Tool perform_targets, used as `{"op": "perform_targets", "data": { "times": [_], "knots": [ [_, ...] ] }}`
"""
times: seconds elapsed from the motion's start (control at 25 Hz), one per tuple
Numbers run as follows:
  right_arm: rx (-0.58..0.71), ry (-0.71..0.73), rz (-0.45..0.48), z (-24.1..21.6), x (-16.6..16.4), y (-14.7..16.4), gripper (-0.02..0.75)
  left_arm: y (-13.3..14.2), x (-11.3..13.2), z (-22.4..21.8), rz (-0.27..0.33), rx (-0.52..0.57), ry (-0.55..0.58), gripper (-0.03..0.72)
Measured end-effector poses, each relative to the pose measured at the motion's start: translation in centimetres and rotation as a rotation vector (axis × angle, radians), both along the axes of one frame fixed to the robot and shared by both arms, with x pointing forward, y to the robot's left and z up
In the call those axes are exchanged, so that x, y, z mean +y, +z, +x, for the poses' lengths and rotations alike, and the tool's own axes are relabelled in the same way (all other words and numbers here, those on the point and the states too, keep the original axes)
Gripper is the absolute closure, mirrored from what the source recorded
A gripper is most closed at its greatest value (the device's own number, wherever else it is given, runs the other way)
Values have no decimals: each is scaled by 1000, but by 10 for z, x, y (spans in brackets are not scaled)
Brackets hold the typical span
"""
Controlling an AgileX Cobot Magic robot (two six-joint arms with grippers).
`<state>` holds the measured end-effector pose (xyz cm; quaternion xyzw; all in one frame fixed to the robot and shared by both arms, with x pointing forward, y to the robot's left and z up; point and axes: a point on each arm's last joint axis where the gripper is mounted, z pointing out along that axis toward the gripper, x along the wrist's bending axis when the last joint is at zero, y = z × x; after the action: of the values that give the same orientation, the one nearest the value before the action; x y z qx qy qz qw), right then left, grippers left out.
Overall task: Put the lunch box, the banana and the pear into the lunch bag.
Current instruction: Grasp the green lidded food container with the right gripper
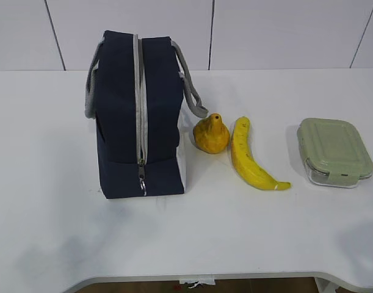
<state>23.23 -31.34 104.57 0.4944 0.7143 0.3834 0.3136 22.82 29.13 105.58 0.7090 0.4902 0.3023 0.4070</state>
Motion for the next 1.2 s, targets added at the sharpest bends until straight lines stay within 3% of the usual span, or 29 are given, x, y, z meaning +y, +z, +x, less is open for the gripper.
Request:
{"op": "perform_targets", "data": {
  "times": [0.52, 1.0, 1.2],
  "knots": [
    [-9, -16, -6, 0, -2, 1, 317, 0, 0, 0, 0, 0, 0, 447],
    [-3, -250, 199, 7, -9, 19, 317, 0, 0, 0, 0, 0, 0, 447],
    [28, -450, 271, 14, -18, 38, 317, 0, 0, 0, 0, 0, 0, 447]
  ]
}}
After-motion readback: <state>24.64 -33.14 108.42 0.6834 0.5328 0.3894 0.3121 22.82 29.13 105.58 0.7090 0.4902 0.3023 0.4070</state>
